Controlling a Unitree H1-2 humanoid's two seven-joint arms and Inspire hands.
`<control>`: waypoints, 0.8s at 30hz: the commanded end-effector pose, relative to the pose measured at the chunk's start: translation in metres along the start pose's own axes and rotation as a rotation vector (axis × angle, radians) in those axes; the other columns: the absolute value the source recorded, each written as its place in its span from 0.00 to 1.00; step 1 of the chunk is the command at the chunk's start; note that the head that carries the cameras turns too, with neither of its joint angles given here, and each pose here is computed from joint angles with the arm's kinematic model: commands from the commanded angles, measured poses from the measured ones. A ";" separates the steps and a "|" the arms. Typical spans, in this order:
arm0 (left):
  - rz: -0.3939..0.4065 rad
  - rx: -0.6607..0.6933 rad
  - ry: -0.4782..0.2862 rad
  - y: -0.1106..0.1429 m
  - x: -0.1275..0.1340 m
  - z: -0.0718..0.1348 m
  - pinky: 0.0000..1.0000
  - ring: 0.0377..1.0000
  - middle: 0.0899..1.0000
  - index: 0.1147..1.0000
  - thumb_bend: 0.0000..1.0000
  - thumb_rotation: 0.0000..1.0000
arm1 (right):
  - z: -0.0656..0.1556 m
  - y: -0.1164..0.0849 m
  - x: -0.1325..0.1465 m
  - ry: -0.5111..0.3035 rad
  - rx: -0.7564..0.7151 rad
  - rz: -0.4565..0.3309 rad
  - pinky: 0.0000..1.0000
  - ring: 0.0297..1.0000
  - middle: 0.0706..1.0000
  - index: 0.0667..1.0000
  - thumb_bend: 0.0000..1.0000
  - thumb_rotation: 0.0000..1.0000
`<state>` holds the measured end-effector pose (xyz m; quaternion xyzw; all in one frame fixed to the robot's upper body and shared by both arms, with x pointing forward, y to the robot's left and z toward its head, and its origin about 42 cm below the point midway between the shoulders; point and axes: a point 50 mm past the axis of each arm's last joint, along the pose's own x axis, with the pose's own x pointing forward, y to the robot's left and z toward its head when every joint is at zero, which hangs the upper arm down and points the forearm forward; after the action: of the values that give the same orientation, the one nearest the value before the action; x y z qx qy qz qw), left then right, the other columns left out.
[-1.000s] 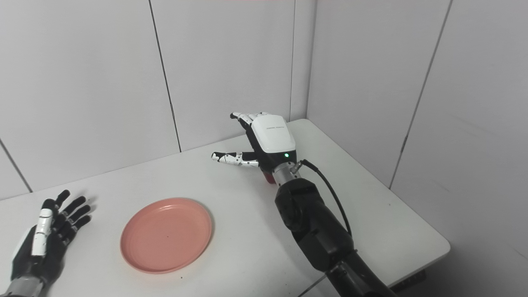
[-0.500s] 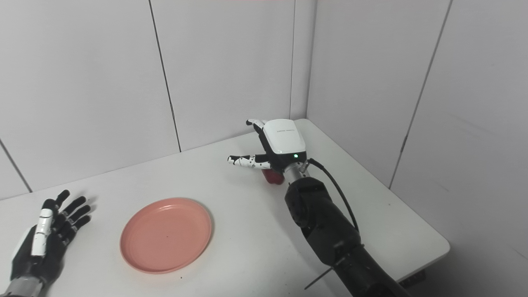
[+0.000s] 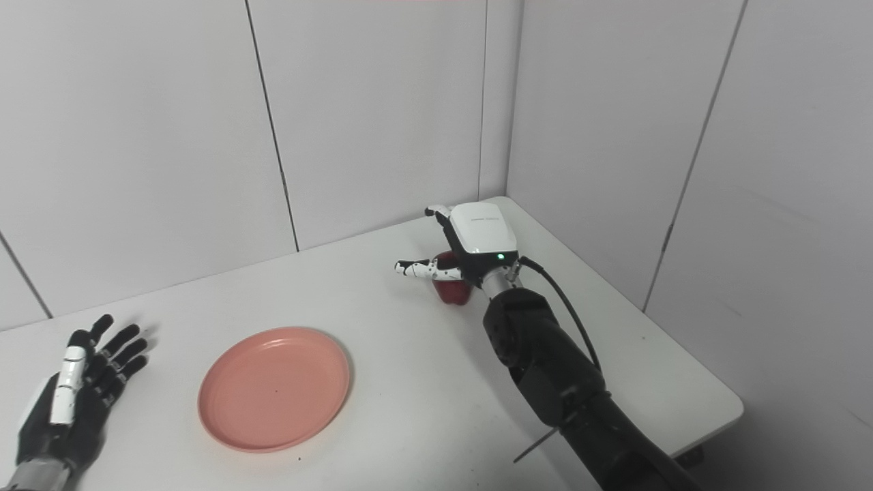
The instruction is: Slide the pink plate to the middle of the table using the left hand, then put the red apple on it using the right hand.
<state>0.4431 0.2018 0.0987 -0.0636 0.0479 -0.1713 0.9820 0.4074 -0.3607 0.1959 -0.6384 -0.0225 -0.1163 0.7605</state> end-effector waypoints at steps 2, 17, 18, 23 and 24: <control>0.014 -0.039 0.133 -0.001 -0.015 -0.036 0.91 0.88 0.88 0.94 0.64 0.87 | 0.002 -0.025 0.017 0.012 0.004 -0.078 0.77 0.75 0.75 0.76 0.85 0.85; 0.013 -0.034 0.134 -0.003 -0.016 -0.036 0.89 0.87 0.87 0.94 0.65 0.86 | -0.003 -0.006 0.016 0.040 0.005 -0.033 0.76 0.74 0.74 0.77 0.86 0.84; 0.012 -0.032 0.134 -0.003 -0.016 -0.036 0.89 0.87 0.87 0.94 0.65 0.87 | -0.004 -0.005 0.015 0.038 0.002 -0.033 0.75 0.73 0.73 0.77 0.86 0.84; 0.010 -0.023 0.132 -0.002 -0.016 -0.036 0.88 0.87 0.87 0.94 0.66 0.88 | -0.007 0.000 0.013 0.047 0.008 -0.022 0.76 0.72 0.72 0.77 0.86 0.84; 0.010 -0.026 0.133 -0.002 -0.016 -0.036 0.89 0.87 0.88 0.94 0.65 0.88 | -0.007 0.001 0.013 0.052 0.006 -0.017 0.76 0.72 0.73 0.77 0.86 0.84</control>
<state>0.4415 0.2010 0.0976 -0.0607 0.0448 -0.1746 0.9818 0.4089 -0.3662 0.1733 -0.6337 0.0126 -0.1077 0.7659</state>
